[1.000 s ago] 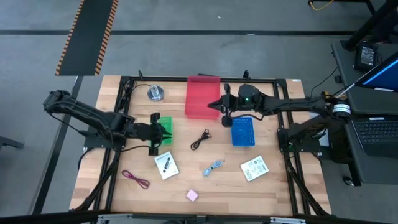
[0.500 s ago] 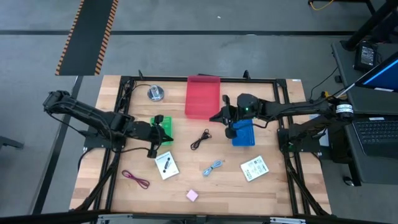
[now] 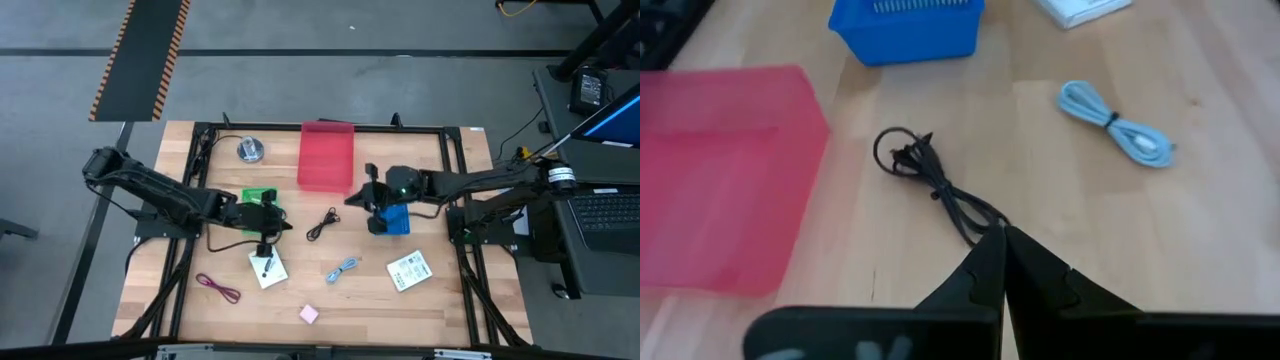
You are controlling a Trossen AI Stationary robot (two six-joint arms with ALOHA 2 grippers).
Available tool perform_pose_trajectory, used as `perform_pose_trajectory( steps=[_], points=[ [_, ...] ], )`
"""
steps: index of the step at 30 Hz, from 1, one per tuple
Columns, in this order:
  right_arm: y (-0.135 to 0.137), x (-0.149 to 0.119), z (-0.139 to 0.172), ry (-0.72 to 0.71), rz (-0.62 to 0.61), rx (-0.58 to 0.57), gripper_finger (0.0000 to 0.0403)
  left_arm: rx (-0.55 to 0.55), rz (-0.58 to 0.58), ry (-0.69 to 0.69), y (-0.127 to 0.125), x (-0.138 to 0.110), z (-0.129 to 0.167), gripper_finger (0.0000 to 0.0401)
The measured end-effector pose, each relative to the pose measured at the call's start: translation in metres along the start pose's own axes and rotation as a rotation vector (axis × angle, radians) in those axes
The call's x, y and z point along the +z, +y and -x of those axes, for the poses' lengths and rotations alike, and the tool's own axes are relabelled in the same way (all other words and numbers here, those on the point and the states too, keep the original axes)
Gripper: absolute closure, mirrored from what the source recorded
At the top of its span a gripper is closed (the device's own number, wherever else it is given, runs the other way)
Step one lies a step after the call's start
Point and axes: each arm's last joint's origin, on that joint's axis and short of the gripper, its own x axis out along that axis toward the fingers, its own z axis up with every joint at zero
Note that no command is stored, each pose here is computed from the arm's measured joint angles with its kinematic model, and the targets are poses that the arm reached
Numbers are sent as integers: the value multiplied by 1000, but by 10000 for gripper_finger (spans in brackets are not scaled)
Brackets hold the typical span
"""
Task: Pick and place items into bin
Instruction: Put the black charger cable into the blue basket
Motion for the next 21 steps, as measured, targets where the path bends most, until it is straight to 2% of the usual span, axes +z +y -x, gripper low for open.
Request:
perform_pose_trajectory(
  steps=[12, 21],
  points=[
    [7, -13, 40, -129, 6, -85, 398, 65, 123, 94, 9, 29, -54, 380],
    [8, -23, 59, -167, 6, -89, 398, 122, 167, 143, 10, 42, -80, 288]
  ],
)
